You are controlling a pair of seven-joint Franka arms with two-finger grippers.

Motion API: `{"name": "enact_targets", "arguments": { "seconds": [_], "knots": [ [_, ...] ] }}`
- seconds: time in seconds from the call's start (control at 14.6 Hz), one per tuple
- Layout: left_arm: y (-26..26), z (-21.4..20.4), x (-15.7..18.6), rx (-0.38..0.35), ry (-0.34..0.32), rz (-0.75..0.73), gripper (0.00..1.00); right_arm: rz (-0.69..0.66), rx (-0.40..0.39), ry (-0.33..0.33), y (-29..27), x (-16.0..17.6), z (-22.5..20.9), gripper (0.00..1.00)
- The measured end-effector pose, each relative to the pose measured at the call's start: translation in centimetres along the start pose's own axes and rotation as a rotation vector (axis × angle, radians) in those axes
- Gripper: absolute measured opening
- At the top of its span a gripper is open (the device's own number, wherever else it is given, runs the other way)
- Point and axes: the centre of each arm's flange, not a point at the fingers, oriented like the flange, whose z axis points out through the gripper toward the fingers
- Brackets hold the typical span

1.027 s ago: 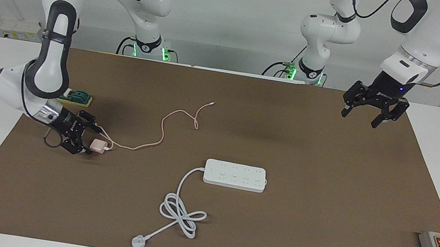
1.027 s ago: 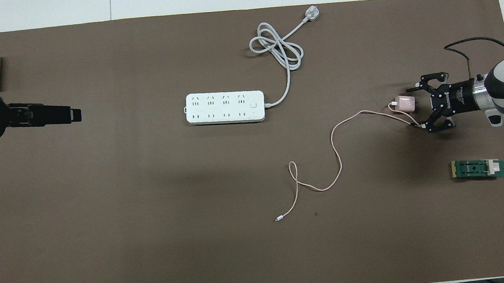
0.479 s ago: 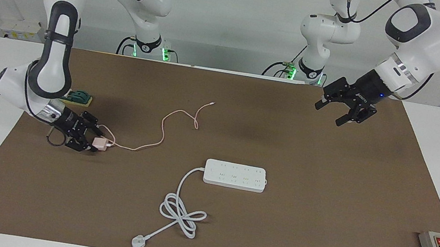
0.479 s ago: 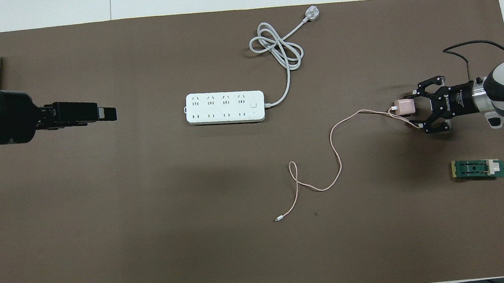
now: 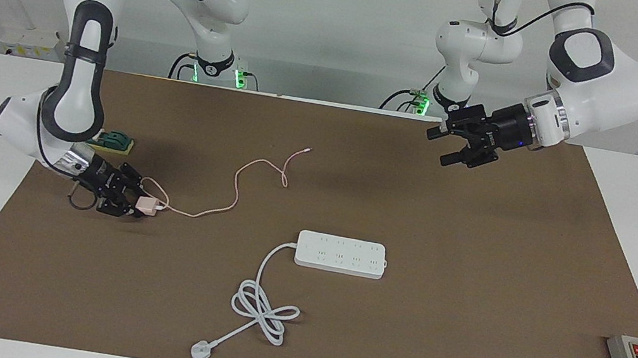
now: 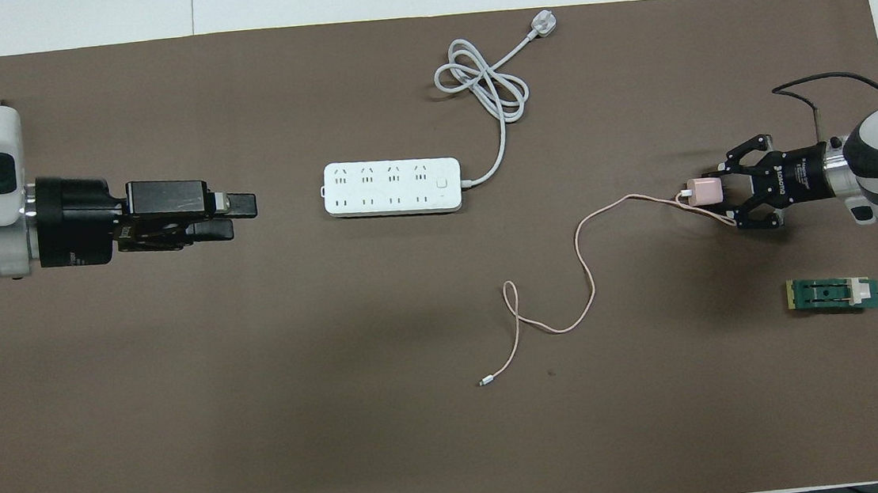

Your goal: Plug charger into power strip

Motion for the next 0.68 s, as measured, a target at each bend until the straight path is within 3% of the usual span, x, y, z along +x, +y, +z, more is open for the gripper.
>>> {"name": "enact_targets", "arguments": {
  "seconds": [0.41,0.68],
  "knots": [
    [1.9,3.0,-0.7,-0.226,-0.038,-0.048,1.0,-0.036,-0.003,-0.021,-2.3,-2.4,-2.1,0.5],
    [0.8,7.8,-1.7,-0.361,-0.064,0.018,1.0,-0.054,-0.031,-0.008,-3.8,-8.1,-4.8,0.5]
  ]
}}
